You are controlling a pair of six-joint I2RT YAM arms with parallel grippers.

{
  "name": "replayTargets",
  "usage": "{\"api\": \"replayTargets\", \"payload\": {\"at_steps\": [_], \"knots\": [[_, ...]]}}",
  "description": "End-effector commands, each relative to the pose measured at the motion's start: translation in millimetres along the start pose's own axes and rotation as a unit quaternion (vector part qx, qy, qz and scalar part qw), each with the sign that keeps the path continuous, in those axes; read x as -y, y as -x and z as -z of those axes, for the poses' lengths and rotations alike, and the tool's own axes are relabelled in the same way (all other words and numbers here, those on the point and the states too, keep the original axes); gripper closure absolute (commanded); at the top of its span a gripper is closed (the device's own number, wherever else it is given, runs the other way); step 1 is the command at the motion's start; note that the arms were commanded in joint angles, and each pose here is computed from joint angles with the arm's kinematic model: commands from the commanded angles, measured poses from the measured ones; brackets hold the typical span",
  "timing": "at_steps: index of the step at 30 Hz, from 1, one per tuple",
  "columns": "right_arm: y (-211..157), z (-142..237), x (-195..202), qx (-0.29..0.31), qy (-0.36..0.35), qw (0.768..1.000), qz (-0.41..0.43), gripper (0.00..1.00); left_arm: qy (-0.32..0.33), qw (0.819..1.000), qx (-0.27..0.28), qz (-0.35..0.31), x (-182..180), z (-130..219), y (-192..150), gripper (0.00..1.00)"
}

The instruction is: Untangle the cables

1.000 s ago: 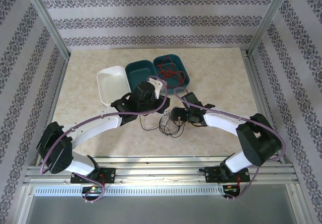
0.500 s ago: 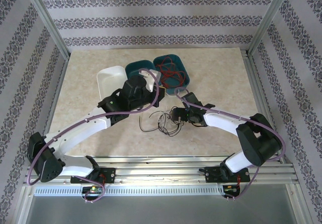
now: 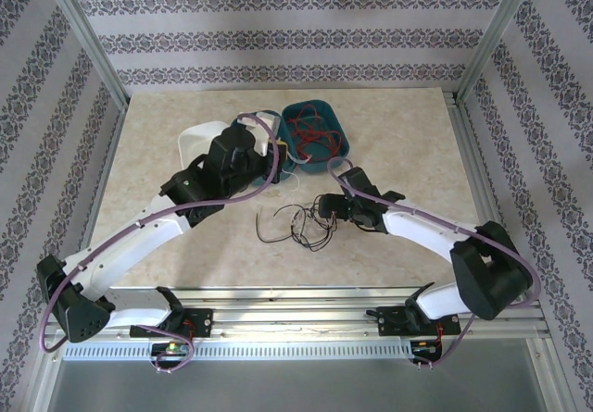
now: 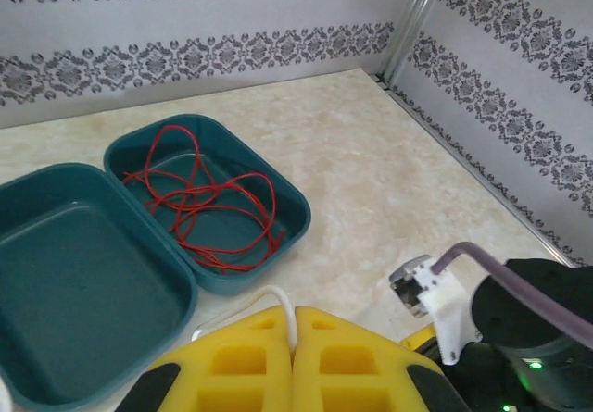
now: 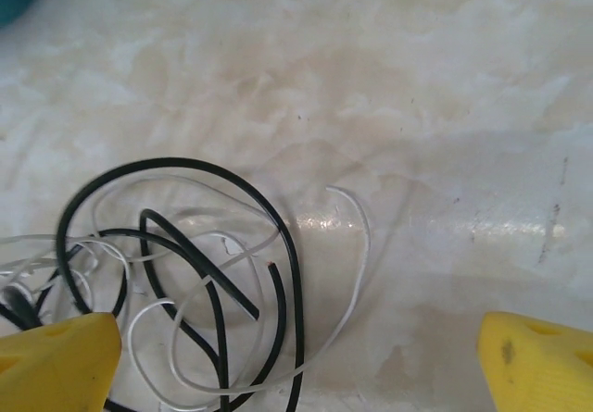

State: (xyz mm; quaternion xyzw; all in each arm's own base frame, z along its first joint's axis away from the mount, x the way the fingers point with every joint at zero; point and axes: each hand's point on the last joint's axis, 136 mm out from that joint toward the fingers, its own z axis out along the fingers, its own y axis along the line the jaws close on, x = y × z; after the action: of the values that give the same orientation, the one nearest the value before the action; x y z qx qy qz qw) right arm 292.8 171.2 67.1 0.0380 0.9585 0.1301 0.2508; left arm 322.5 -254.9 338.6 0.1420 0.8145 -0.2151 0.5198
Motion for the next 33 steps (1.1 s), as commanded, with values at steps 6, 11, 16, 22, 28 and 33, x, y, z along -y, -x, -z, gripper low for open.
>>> {"api": "replayTargets", "payload": {"at_steps": [6,11,16,22,28,33], "knots": [[13,15,10,0.022,-0.013,1.0,-0.009,0.02,0.025,0.996,0.069,-0.045,-5,33,69,1.0],[21,25,16,0.038,-0.016,0.999,-0.016,0.02,0.041,0.993,0.093,-0.061,-9,44,97,1.0],[31,38,24,0.064,-0.019,0.997,-0.027,0.02,0.05,0.992,0.099,-0.064,-16,38,110,1.0],[39,57,29,0.093,-0.015,0.995,-0.041,0.02,0.052,0.995,0.071,-0.044,-36,7,102,1.0],[37,65,37,0.101,-0.027,0.993,-0.056,0.02,0.055,0.998,0.026,-0.004,-73,-37,79,1.0],[34,65,43,0.095,-0.04,0.993,-0.065,0.02,0.068,0.998,-0.009,0.008,-98,-70,56,1.0]]}}
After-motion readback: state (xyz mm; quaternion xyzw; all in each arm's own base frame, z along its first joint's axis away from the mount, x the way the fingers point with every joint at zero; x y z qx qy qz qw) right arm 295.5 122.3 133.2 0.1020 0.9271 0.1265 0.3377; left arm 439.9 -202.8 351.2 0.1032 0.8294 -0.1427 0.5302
